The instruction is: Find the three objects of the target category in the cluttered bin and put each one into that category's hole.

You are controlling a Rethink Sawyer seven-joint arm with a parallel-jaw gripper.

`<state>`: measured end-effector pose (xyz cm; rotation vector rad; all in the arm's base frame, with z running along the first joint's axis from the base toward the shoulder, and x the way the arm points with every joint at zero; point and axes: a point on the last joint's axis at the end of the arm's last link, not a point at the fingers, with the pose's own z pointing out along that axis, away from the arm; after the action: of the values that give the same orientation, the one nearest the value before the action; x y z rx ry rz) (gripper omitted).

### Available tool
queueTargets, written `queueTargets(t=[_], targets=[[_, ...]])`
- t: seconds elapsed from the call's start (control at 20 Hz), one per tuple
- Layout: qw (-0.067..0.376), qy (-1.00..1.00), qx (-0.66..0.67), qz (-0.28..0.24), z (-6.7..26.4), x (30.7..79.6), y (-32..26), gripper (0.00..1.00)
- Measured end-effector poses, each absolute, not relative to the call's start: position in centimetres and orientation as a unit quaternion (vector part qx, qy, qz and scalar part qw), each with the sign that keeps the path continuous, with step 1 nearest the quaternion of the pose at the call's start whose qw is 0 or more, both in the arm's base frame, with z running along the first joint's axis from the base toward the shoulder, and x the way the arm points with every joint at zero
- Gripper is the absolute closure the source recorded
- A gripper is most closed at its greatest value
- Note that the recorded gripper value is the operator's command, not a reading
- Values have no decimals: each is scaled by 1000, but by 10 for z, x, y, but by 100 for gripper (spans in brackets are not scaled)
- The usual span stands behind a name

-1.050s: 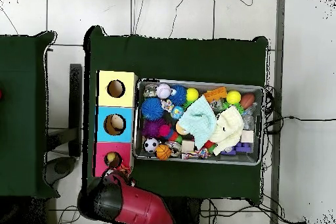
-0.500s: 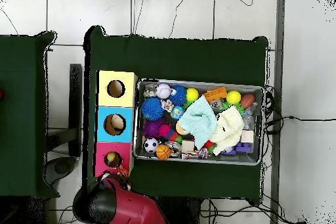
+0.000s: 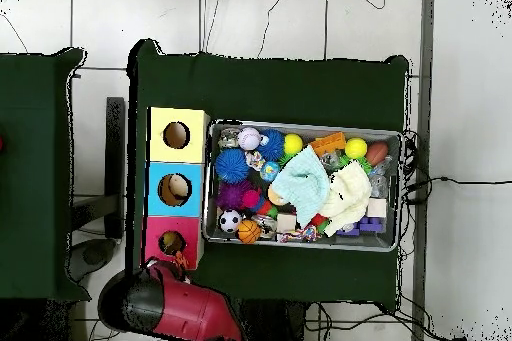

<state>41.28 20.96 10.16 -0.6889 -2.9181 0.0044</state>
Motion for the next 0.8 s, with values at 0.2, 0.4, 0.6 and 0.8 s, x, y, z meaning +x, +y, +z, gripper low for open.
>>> queueTargets(t=[0.2, 0.4, 0.6, 0.8], targets=[[88, -970, -228, 4, 103, 422, 210, 100], [91, -969, -228, 3, 102, 429, 211, 100], [88, -970, -227, 2, 102, 434, 212, 100], [76, -972, -222, 2, 103, 444, 216, 100]])
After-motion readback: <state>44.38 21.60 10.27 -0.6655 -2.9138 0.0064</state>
